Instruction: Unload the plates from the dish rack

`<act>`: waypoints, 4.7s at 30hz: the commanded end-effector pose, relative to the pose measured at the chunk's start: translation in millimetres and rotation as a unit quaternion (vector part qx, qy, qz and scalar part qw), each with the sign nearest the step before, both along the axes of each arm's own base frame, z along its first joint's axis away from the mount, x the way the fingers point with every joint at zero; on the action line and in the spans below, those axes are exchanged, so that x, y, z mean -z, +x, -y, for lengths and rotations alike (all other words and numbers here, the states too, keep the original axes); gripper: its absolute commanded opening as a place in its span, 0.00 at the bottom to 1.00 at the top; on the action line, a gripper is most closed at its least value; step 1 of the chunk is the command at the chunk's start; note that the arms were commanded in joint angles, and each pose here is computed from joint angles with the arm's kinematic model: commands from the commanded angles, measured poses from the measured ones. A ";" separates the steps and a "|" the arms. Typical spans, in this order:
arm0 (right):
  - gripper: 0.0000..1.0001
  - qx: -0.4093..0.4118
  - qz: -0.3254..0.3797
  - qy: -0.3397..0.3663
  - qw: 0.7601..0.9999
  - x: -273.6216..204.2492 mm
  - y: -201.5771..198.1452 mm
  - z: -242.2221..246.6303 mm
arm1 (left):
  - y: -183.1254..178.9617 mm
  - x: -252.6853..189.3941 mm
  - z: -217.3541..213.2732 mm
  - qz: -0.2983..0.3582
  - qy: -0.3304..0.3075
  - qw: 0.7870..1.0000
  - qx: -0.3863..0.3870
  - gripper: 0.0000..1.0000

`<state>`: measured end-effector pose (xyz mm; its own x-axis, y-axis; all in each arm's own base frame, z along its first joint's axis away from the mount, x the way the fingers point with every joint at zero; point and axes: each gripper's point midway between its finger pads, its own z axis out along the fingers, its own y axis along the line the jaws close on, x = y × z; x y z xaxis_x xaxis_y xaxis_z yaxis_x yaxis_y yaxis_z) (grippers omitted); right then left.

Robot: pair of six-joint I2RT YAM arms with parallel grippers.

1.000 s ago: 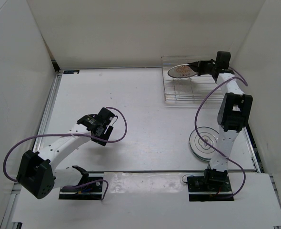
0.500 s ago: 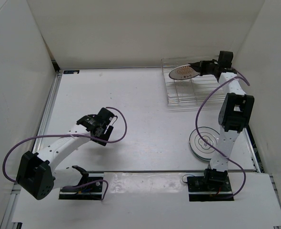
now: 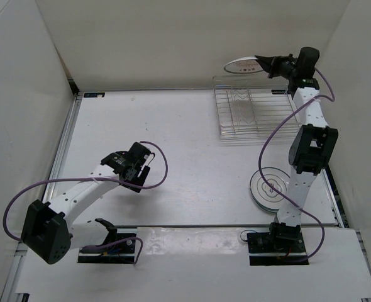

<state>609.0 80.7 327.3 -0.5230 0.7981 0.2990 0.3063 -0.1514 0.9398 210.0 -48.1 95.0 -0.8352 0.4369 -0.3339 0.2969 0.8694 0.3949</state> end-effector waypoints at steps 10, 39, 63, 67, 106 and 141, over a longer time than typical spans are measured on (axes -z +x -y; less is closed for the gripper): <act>0.00 -0.104 0.061 0.023 0.992 -74.9 -106.2 -40.3 | 37.8 -54.7 28.2 0.073 -0.050 0.996 0.013 1.00; 0.00 -0.315 -0.127 0.108 0.934 -46.8 -277.7 -108.7 | 73.5 -209.7 266.3 0.193 -0.358 0.797 0.447 0.98; 0.00 -0.380 -0.151 0.138 0.902 -52.3 -284.1 -141.9 | 107.9 -194.8 266.5 0.226 -0.311 0.835 0.394 0.00; 0.45 -0.375 -0.131 0.138 0.907 -53.0 -278.5 -138.1 | 111.7 -188.3 250.6 0.207 -0.339 0.855 0.333 0.00; 0.77 -0.197 0.014 -0.098 0.975 -99.0 -233.2 -28.1 | 21.4 61.9 156.0 -0.208 -0.521 0.810 -0.172 0.32; 0.90 -0.028 -0.063 -0.611 0.789 -28.1 -290.4 126.9 | 55.3 -105.3 12.3 0.225 -0.271 0.935 -0.025 1.00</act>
<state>364.5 2.5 376.5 -0.6195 0.6367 -0.4592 0.2650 0.7203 0.6411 274.0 -86.4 224.2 -0.5422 0.0329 -0.8396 0.2491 0.9606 -0.1232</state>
